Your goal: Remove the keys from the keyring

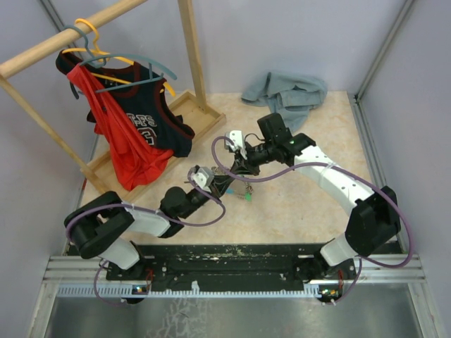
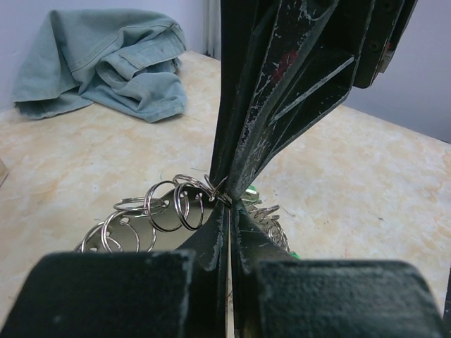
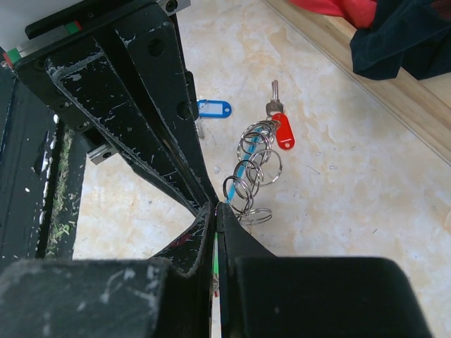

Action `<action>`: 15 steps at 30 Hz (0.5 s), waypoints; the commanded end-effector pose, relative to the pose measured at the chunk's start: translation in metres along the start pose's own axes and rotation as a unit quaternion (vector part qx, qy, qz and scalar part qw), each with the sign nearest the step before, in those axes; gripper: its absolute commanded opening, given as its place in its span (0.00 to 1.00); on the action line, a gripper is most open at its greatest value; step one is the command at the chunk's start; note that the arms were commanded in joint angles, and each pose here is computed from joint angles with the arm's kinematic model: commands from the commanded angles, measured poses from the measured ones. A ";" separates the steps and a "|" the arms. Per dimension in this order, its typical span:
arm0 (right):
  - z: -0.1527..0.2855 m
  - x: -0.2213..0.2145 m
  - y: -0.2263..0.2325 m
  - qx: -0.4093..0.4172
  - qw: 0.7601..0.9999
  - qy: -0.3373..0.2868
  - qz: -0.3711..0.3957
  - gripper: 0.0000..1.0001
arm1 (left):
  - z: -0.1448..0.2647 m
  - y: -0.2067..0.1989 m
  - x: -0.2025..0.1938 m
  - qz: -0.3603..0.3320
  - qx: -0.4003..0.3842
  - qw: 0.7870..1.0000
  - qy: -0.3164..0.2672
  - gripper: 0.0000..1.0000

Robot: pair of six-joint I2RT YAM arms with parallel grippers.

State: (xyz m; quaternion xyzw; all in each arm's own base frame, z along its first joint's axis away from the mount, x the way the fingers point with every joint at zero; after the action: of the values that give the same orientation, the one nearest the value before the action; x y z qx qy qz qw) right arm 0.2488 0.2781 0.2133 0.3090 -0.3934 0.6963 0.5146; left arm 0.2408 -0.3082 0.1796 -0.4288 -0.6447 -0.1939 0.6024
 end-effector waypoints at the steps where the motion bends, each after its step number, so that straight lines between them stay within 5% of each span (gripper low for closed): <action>1: 0.000 0.011 0.015 0.022 1.000 -0.010 -0.004 0.00 | -0.007 -0.023 0.072 0.021 -0.044 0.990 -0.136 0.00; 15: 0.018 0.013 0.009 0.012 0.999 -0.044 -0.020 0.00 | 0.019 -0.044 0.045 -0.002 -0.131 0.985 -0.115 0.32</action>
State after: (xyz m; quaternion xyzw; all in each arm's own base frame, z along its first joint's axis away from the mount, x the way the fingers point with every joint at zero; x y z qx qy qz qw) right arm 0.2436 0.2667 0.2090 0.3324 -0.3765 0.6811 0.5329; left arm 0.2171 -0.3088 0.1787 -0.4764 -0.6297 -0.2211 0.5724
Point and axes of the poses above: each gripper's point midway between its finger pads, its own z axis back along the fingers, its own y axis along the line the jaws close on, x = y × z, the point moved 2 cm from there along z, back along the fingers, and after that the axes turned 12 degrees about z, right-handed, at the moved point
